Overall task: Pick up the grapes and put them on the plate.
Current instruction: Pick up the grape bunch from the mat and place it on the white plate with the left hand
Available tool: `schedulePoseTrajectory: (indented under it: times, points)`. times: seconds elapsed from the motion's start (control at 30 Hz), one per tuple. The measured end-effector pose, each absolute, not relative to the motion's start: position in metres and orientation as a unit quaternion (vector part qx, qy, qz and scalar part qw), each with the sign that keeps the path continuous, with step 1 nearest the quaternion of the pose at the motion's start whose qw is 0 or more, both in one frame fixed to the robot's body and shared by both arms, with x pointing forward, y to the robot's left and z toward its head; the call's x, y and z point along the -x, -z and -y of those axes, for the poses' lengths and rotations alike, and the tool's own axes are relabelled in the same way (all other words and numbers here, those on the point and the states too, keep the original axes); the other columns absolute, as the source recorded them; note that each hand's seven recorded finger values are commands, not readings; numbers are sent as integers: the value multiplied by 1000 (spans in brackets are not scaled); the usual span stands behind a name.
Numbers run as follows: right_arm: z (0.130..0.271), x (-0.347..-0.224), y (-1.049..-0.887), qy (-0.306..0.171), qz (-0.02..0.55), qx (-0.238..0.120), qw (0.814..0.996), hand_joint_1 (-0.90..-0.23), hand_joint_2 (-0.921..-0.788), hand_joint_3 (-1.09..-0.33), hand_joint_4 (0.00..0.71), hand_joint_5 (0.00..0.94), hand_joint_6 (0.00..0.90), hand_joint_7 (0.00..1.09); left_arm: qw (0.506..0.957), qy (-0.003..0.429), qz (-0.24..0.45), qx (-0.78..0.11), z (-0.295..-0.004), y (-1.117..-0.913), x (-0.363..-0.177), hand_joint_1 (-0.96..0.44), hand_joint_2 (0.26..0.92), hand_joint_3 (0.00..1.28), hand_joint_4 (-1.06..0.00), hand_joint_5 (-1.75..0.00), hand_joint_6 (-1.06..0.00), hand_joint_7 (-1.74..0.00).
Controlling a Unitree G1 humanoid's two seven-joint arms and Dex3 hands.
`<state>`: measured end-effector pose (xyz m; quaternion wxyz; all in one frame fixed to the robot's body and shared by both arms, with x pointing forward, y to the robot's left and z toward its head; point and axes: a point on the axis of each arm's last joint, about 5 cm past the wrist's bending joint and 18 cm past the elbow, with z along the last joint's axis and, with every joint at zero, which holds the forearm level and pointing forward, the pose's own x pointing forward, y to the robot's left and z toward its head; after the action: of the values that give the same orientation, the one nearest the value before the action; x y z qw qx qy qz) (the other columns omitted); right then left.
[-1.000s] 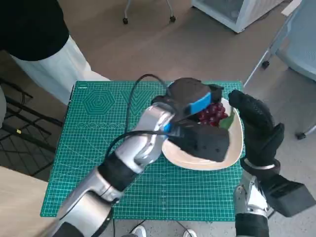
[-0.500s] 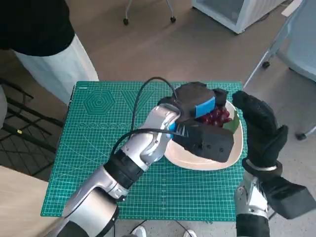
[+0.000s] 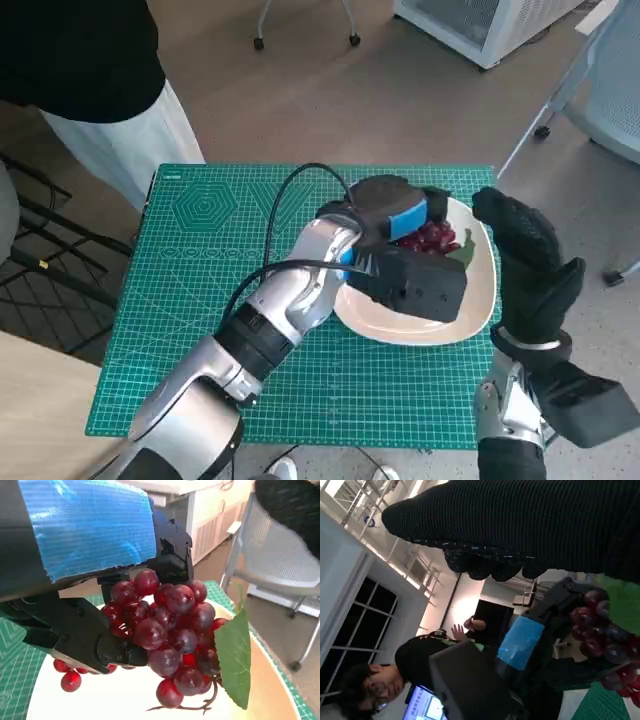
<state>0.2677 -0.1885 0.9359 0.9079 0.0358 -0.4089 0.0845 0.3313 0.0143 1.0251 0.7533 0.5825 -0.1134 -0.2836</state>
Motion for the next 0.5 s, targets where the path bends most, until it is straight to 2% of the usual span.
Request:
schedulePoseTrajectory:
  times: [0.07, 0.13, 0.27, 0.5]
  points:
    - [188, -268, -936, -85, 408, -36, 908, -715, -921, -662, 374, 0, 182, 282, 758, 292, 102, -574, -15, -1024, -332, -192, 912, 99, -257, -511, -240, -213]
    - [188, -268, -936, -86, 408, -37, 908, -713, -921, -663, 374, 0, 184, 280, 760, 302, 90, -568, -15, -1024, -332, -326, 916, 57, -145, -235, -197, -97]
    - [187, -268, -935, -88, 407, -37, 908, -709, -921, -664, 373, 0, 185, 277, 762, 316, 71, -561, -16, -1022, -333, -435, 919, 27, -51, -56, -160, -23]
    - [186, -267, -935, -88, 405, -37, 909, -708, -921, -667, 373, 0, 188, 271, 762, 322, 65, -558, -14, -1022, -332, -523, 921, 29, -12, -5, -144, -2]
